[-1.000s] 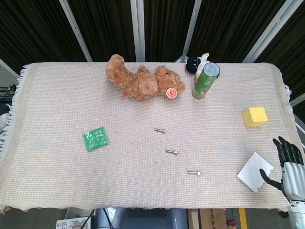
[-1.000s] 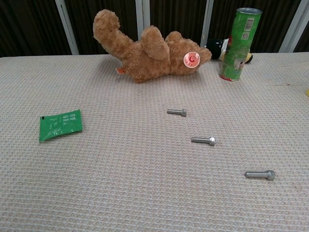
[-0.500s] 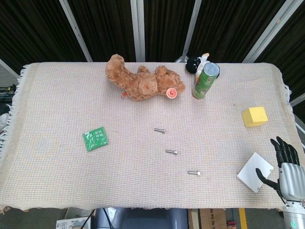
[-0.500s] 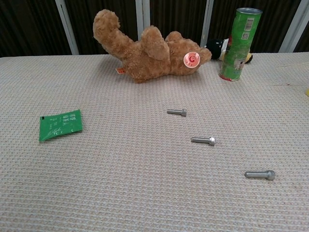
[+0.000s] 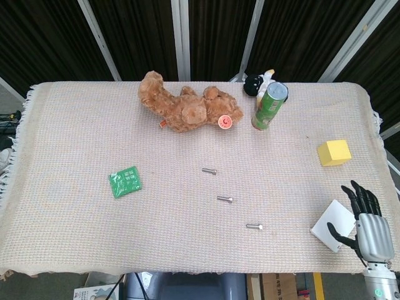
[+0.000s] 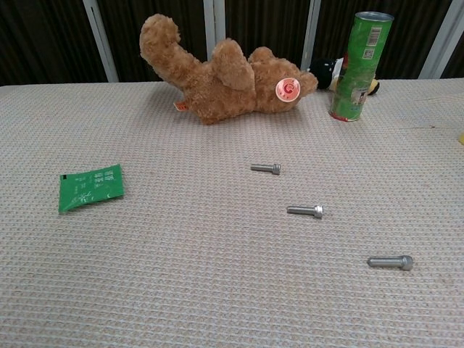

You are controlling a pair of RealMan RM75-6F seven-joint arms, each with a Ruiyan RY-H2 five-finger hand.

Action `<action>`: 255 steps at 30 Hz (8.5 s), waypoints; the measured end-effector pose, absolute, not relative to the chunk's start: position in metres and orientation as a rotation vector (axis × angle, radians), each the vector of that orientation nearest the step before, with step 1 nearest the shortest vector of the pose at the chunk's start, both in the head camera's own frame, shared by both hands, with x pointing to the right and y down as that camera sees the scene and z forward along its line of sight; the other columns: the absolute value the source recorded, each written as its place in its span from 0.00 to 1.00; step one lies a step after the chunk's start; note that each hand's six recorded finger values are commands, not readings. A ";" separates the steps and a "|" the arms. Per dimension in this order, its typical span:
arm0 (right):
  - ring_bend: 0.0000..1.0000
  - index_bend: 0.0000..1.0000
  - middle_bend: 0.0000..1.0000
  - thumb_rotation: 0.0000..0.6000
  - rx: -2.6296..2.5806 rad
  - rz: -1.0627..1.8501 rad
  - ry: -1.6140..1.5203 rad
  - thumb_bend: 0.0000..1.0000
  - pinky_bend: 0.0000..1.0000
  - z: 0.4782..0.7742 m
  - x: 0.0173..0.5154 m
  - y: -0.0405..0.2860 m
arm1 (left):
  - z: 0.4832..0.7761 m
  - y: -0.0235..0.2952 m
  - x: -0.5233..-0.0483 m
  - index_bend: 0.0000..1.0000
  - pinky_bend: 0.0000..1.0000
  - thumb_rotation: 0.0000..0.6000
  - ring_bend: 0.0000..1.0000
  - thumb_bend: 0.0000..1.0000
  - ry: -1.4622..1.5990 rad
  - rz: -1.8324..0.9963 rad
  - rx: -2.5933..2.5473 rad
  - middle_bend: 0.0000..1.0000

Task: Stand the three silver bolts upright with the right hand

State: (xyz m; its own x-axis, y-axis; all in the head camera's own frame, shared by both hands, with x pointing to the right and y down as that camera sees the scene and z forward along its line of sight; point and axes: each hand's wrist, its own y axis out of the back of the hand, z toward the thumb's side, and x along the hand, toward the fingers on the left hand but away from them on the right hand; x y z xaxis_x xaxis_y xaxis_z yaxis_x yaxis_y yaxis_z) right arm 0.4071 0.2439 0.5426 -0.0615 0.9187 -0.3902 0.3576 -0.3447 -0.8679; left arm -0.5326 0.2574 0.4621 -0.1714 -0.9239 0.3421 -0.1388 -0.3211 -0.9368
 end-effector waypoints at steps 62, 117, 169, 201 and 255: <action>0.07 0.43 0.00 1.00 -1.841 1.664 -1.100 0.31 0.06 0.709 0.073 0.107 | 0.462 0.255 -0.568 0.06 0.09 1.00 0.00 0.07 1.359 -1.666 -1.429 0.02; 0.09 0.56 0.01 1.00 -1.875 1.716 -1.105 0.36 0.06 0.744 0.076 0.100 | 0.461 0.256 -0.571 0.06 0.09 1.00 0.00 0.07 1.377 -1.694 -1.404 0.02; 0.10 0.64 0.02 1.00 -2.013 1.613 -1.210 0.40 0.08 0.719 0.066 0.089 | 0.462 0.254 -0.575 0.07 0.09 1.00 0.00 0.07 1.395 -1.725 -1.399 0.02; 0.09 0.57 0.02 1.00 -2.154 1.536 -1.342 0.40 0.08 0.721 0.070 0.084 | 0.461 0.255 -0.575 0.07 0.09 1.00 0.00 0.07 1.406 -1.738 -1.388 0.02; 0.00 0.29 0.00 1.00 -2.147 1.543 -1.245 0.31 0.04 0.718 0.076 0.086 | 0.461 0.256 -0.578 0.07 0.09 1.00 0.00 0.07 1.416 -1.757 -1.375 0.02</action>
